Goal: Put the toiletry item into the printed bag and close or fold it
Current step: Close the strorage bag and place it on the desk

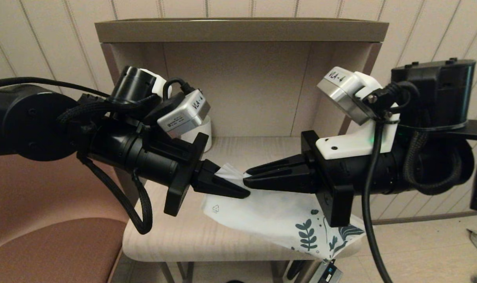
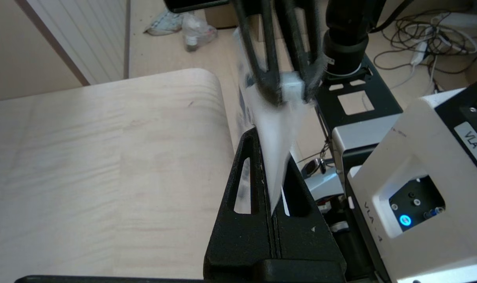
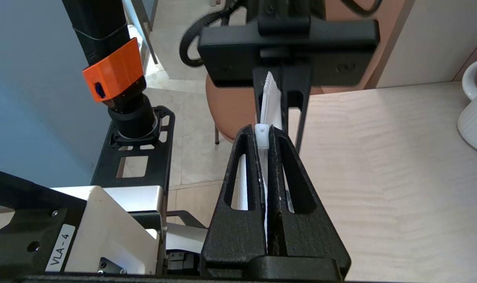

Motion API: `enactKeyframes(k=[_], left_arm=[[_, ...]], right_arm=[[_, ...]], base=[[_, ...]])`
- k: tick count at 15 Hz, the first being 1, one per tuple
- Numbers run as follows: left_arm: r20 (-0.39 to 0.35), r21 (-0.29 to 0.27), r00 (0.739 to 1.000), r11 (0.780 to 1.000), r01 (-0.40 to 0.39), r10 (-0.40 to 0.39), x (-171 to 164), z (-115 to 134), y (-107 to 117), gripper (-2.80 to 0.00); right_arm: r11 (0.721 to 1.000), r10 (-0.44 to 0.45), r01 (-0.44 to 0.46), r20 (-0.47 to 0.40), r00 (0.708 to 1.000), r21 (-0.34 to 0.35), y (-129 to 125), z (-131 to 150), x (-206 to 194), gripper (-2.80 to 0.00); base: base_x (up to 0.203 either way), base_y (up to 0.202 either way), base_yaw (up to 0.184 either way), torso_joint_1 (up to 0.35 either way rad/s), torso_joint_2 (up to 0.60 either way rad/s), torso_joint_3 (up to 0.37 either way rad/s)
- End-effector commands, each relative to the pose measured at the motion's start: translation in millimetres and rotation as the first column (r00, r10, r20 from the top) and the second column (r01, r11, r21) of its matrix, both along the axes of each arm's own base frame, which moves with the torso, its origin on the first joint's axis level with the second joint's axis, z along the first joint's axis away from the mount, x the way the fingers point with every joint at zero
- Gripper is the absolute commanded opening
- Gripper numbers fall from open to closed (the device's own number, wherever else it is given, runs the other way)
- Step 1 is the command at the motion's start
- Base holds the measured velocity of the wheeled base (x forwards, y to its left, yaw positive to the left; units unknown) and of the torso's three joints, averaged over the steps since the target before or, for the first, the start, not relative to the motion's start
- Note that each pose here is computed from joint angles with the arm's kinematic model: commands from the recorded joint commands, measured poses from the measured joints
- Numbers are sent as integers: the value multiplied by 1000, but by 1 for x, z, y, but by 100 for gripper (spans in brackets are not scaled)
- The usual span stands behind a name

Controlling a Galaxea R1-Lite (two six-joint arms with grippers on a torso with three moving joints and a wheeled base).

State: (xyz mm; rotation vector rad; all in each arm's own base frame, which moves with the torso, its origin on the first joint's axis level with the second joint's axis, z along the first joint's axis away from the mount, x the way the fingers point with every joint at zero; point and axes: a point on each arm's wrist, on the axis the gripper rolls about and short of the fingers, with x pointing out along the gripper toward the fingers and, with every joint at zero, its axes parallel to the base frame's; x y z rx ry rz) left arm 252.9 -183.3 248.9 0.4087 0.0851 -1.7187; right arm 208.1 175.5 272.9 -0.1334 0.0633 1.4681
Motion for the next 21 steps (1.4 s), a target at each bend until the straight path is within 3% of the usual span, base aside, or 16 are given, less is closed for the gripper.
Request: enactKeyframes(k=[1,21], left_arm=[[18,-14,1000,1000,8,-8,-4,6,3,-280],[50,-58,998,997,51,-48,-20,13,10,-280]], right_arm=[[1000,1,-1,-5,1000,-4,-1,-2,0,-280],[998,-54,53,-15,998,-22,-8,-10,17,-280]], base=[[0,0,0,0,0,0],[0,0,0,0,0,0]])
